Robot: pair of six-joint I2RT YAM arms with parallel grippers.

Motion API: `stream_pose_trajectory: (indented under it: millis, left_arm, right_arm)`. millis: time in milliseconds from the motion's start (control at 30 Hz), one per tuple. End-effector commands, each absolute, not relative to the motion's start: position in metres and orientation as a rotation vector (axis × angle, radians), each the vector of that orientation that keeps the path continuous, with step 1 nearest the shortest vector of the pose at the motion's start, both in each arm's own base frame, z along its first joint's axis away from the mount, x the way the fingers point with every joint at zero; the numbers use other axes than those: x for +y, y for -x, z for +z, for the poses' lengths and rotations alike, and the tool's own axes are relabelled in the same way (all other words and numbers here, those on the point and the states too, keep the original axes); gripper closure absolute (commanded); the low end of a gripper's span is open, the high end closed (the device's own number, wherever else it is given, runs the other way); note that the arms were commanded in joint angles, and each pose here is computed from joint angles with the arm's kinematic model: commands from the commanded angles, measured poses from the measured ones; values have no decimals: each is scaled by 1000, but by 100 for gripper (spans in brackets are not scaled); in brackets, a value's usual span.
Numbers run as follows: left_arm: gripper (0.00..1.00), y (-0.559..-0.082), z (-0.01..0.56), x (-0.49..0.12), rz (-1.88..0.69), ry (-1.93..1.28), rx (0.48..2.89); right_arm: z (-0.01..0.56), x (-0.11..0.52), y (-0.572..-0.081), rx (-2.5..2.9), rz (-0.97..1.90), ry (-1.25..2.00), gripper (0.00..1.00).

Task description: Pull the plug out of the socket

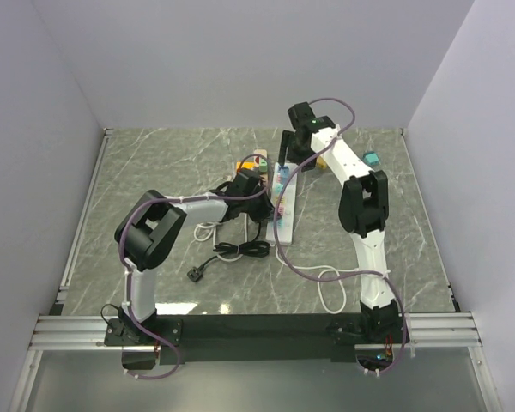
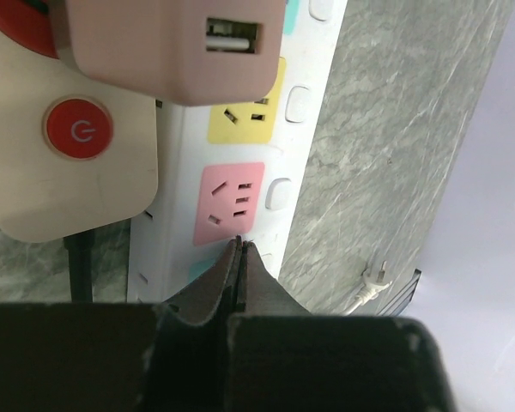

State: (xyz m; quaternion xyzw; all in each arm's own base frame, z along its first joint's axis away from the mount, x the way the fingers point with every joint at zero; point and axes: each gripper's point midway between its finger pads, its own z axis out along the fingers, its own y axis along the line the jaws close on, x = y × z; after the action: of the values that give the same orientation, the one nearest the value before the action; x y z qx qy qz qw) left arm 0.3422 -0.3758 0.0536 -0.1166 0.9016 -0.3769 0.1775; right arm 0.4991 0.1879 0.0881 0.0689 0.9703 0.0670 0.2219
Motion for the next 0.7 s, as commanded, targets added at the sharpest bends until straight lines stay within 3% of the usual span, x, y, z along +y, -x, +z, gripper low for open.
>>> stream_pose_trajectory:
  millis: [0,300,400,500,600,667]
  left_arm:
    - [100,-328,31,-356,-948,369,2628]
    - [100,-321,27,-360,-951,347,2647]
    - [100,-320,23,-360,-944,345,2661]
    - [100,-318,22,-359,-936,342,2666]
    - [100,-318,19,-359,-927,338,2674]
    - [100,-318,16,-359,-925,336,2681]
  right_arm:
    - [103,200,-498,2641,183,-123,25]
    - [86,210,-487,2671,137,-113,30]
    - [74,210,-489,2697,116,-128,47]
    - [75,212,-492,2680,124,-140,72]
    - [78,215,-495,2668,143,-142,80]
    - [83,216,-499,2658,146,-131,77]
